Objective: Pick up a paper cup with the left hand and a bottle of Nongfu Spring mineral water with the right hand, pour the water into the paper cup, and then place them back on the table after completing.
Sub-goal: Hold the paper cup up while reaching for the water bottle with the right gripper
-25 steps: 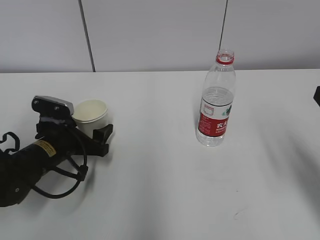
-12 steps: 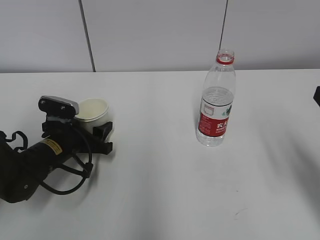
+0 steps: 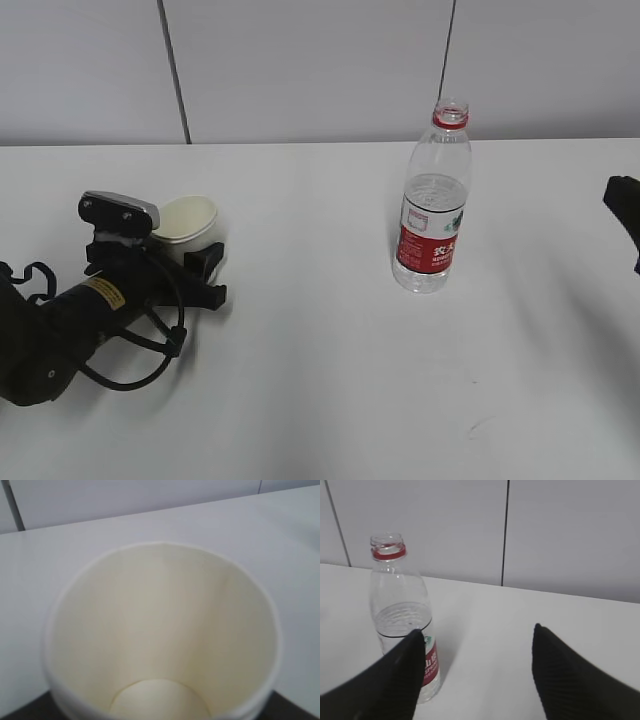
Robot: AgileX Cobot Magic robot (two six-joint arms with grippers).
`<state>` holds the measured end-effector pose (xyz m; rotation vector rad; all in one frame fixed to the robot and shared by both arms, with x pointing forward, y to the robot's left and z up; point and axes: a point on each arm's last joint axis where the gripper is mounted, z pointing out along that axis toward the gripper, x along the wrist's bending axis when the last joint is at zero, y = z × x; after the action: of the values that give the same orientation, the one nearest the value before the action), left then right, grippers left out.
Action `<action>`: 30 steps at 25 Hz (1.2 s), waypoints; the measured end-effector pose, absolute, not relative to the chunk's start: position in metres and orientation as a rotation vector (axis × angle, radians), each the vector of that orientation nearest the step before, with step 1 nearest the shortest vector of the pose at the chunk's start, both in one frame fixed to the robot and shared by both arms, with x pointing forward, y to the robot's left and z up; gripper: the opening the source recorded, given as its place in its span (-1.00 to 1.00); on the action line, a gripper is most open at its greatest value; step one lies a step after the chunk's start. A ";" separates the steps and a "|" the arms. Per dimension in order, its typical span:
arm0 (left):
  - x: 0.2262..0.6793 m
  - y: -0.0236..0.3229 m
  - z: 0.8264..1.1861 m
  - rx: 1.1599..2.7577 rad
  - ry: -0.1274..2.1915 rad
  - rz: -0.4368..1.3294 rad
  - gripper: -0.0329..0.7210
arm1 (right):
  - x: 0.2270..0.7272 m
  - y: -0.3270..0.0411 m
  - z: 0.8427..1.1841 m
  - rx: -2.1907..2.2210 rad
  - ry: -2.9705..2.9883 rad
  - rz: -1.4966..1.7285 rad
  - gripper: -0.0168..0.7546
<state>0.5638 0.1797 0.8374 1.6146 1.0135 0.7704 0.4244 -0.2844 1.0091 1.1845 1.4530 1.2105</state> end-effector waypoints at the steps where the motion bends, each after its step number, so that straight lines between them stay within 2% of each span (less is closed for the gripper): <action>1: 0.564 0.180 0.837 1.616 1.011 0.769 0.10 | 0.425 -0.284 1.007 1.204 1.459 1.223 0.37; 5: 0.563 0.178 0.837 1.623 0.998 0.760 0.09 | 0.431 -0.282 0.995 1.294 1.496 1.246 0.61; 8: 0.563 0.178 0.837 1.622 0.997 0.757 0.09 | 0.437 -0.278 0.986 1.315 1.533 1.274 0.70; 30: 0.563 0.178 0.838 1.622 0.994 0.757 0.09 | 0.541 -0.257 0.910 1.267 1.721 1.476 0.72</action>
<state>0.5631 0.1781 0.8375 1.6216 0.9939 0.7571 0.5413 -0.2569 0.9103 1.2670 1.7212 1.4762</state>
